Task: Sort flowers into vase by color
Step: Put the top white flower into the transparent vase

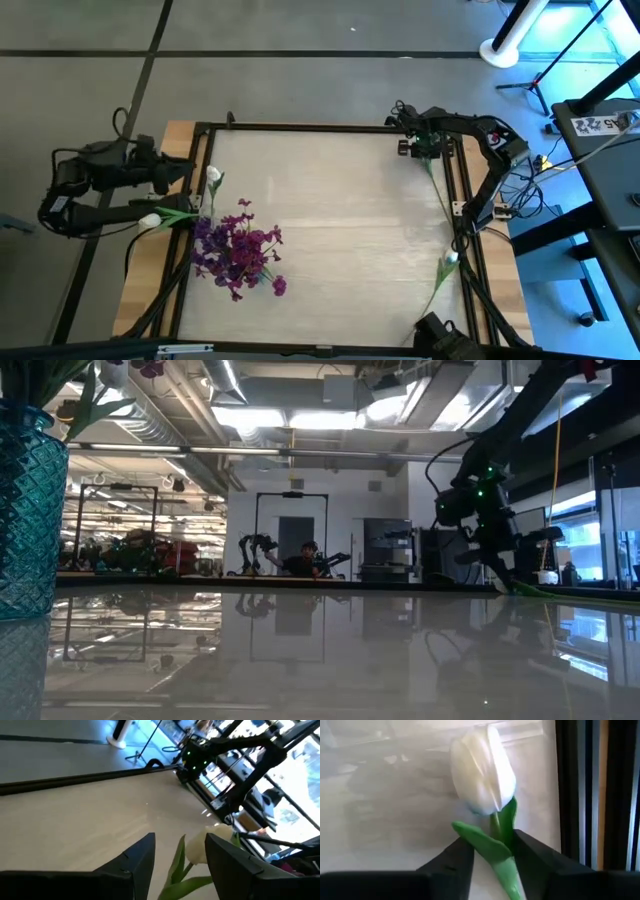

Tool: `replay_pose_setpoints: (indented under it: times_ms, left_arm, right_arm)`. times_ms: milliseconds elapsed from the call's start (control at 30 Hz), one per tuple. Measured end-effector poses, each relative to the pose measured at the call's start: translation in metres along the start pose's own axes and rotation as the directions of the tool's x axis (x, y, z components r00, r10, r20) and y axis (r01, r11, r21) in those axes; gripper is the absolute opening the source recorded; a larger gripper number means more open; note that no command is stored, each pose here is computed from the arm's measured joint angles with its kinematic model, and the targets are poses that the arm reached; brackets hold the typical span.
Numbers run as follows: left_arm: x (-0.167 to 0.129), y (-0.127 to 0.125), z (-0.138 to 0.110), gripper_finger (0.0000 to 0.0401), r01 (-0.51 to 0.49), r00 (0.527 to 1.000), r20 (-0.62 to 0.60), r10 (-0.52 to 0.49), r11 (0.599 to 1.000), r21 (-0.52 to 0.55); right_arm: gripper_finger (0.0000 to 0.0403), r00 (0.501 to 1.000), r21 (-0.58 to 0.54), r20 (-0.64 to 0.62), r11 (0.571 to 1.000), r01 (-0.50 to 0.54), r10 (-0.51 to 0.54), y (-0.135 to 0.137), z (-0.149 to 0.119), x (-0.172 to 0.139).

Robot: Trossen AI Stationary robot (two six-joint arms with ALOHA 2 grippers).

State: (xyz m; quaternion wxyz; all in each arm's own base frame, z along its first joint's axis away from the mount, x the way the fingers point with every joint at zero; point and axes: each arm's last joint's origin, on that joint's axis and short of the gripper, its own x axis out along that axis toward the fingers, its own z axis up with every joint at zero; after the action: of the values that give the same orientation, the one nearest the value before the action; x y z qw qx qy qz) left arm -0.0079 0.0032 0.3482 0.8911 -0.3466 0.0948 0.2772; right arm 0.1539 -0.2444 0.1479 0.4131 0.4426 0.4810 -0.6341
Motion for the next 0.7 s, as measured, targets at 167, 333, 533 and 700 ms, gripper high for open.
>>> replay_pose_setpoints:
  times_ms: [167, 333, 533, 700]
  left_arm:
    - [0.010, -0.012, 0.010, 0.0141, -0.004, 1.000, -0.018, 0.004, 1.000, 0.010]
    - [0.012, -0.026, 0.027, 0.0115, -0.021, 1.000, 0.013, 0.020, 0.996, 0.083]
    - [0.011, -0.043, 0.046, 0.0094, 0.050, 0.992, 0.103, -0.071, 0.979, 0.197]
    - [-0.004, -0.055, 0.063, 0.0113, 0.071, 0.980, 0.154, -0.127, 0.942, 0.328]
  right_arm:
    - [0.0075, 0.999, 0.000, -0.011, 0.999, 0.052, -0.052, 0.003, -0.005, 0.005]
    - [0.0014, 0.996, -0.007, 0.019, 0.996, 0.086, -0.086, 0.009, -0.008, 0.009]
    - [0.0008, 0.971, -0.107, 0.200, 0.988, -0.111, 0.131, 0.032, -0.023, -0.057]
    - [0.0006, 0.730, -0.262, 0.420, 0.842, -0.471, 0.539, 0.050, -0.057, -0.169]
